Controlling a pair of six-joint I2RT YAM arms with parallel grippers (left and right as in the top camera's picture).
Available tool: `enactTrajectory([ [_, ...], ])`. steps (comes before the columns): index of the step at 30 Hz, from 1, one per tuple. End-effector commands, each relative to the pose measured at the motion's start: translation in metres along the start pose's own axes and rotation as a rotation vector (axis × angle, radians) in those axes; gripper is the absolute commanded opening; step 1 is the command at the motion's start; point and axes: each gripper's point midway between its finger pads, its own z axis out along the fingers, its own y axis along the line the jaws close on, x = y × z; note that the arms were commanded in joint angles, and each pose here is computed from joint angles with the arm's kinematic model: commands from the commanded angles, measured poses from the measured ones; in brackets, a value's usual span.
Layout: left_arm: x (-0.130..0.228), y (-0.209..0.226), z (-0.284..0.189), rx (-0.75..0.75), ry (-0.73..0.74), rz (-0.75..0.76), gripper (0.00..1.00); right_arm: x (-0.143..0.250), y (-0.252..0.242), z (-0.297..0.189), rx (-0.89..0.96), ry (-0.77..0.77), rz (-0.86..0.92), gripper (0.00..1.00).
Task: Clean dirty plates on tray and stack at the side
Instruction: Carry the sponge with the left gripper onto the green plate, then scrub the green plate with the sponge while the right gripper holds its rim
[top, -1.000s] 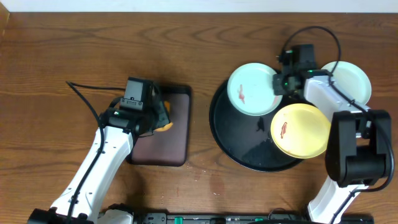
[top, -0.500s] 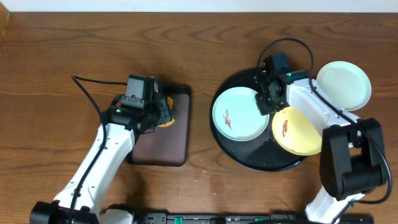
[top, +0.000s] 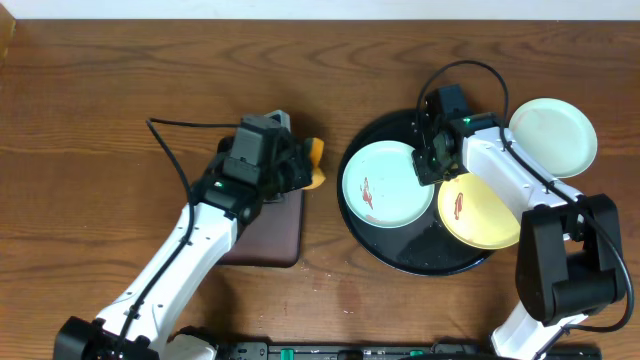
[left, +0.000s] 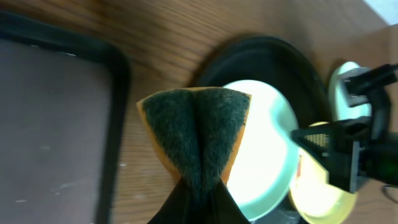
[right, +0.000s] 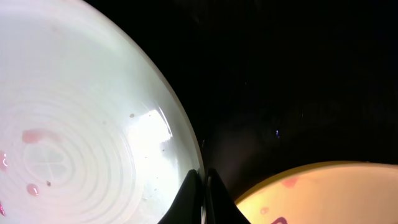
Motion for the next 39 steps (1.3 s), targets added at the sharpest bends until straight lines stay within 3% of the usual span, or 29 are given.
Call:
enactTrajectory([
  [1,0.005,-0.029,0.003,0.079,-0.003,-0.106,0.07,0.002,-0.001,-0.001,0.006,0.0,0.036,0.01],
  [6,0.007,-0.058,0.02,0.093,-0.091,-0.166,0.07,0.003,-0.001,-0.001,0.007,0.001,0.063,0.01],
  [17,0.033,-0.063,0.078,-0.067,-0.017,0.035,0.07,0.002,-0.001,-0.001,0.01,0.0,0.077,0.01],
  [24,0.034,-0.093,0.091,-0.031,-0.021,0.065,0.07,0.001,-0.001,-0.001,0.009,-0.007,0.081,0.01],
  [28,0.034,-0.074,0.106,-0.151,-0.106,0.043,0.07,0.001,-0.001,-0.001,0.009,-0.007,0.081,0.01],
  [39,0.052,-0.053,0.13,-0.206,-0.054,0.018,0.07,0.003,-0.013,0.013,0.007,-0.034,0.138,0.01],
])
